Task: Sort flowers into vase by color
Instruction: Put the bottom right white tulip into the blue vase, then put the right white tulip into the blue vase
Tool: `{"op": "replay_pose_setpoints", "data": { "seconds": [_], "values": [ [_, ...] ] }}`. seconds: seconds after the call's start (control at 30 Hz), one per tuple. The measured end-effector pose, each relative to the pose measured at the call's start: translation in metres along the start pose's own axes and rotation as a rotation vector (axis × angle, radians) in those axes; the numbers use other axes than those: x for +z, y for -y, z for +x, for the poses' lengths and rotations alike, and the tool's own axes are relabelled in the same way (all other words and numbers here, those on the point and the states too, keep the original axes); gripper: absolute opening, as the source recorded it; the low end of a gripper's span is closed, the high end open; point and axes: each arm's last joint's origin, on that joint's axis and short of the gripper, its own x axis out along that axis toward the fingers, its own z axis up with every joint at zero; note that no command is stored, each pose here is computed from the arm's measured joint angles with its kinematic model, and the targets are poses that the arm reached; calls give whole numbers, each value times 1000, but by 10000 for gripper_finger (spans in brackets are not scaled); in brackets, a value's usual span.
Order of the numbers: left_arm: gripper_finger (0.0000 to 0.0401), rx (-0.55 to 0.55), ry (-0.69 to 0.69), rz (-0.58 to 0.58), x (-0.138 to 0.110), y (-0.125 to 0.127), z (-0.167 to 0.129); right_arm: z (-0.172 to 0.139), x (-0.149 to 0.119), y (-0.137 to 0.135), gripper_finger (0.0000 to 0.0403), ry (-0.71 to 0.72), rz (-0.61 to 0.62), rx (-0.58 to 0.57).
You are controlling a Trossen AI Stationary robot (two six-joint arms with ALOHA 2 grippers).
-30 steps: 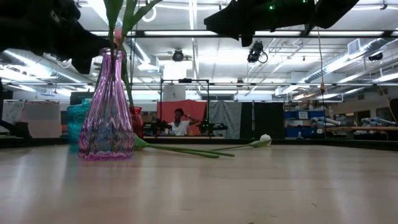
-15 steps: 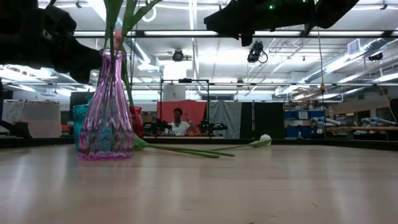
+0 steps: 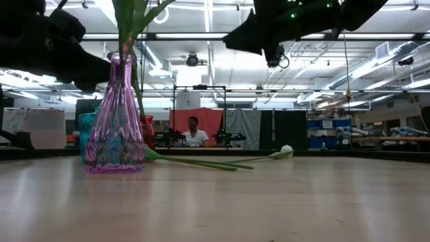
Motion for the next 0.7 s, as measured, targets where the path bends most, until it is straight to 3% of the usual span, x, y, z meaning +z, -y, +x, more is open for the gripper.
{"op": "replay_pose_setpoints", "data": {
  "seconds": [0.2,0.33,0.47,0.57,0.7],
  "values": [
    [160,36,-121,29,15,0,-1,0,-10,4,134,-105,87,-19],
    [163,49,-205,28,23,0,-3,2,-22,8,134,-199,130,-43],
    [163,71,-194,11,32,0,-4,9,-40,11,134,-295,217,-83],
    [163,112,-173,32,37,-1,-5,19,-62,13,134,-436,274,-153],
    [163,189,-150,65,39,-5,-8,31,-78,20,134,-629,331,-346]
  ]
}}
